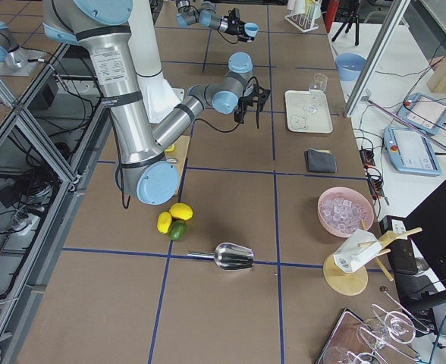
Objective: Pour ice into bowl
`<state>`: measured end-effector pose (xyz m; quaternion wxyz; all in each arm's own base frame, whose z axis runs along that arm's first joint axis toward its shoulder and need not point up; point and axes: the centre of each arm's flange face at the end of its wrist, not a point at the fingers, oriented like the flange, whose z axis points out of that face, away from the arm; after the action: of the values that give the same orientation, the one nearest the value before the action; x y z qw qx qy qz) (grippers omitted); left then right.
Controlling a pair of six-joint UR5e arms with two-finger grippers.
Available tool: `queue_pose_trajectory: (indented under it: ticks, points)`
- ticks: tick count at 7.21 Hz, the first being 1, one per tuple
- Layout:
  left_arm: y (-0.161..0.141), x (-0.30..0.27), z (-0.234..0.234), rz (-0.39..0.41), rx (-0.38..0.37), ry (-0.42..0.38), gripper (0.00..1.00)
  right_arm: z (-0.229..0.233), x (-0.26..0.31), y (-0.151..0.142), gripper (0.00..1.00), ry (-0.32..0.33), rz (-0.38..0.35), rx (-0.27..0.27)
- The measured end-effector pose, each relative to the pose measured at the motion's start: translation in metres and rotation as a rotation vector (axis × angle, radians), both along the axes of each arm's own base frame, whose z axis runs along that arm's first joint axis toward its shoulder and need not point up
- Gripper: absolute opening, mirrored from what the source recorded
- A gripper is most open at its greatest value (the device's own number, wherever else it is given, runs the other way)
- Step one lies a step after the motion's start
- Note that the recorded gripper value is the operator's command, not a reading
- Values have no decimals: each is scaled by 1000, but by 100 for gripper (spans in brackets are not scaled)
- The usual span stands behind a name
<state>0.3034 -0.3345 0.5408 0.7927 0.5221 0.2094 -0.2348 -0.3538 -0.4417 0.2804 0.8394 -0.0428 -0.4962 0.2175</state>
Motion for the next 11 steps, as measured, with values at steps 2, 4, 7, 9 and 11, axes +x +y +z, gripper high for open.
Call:
queue_pose_trajectory:
  ticks: [2,4,7,9,11]
  points:
    - [12,0,27,-15,3,81,0,-3,2,1,100,-3,12,5]
    - [36,17,53,-25,23,186,1,-5,3,1,100,-4,15,8]
    - [48,30,81,-52,84,152,7,-9,5,3,100,-10,16,14]
    - [50,40,91,-51,94,132,16,-9,5,3,100,-11,17,14]
    - [55,47,95,-41,92,142,56,-9,6,3,100,-11,17,14]
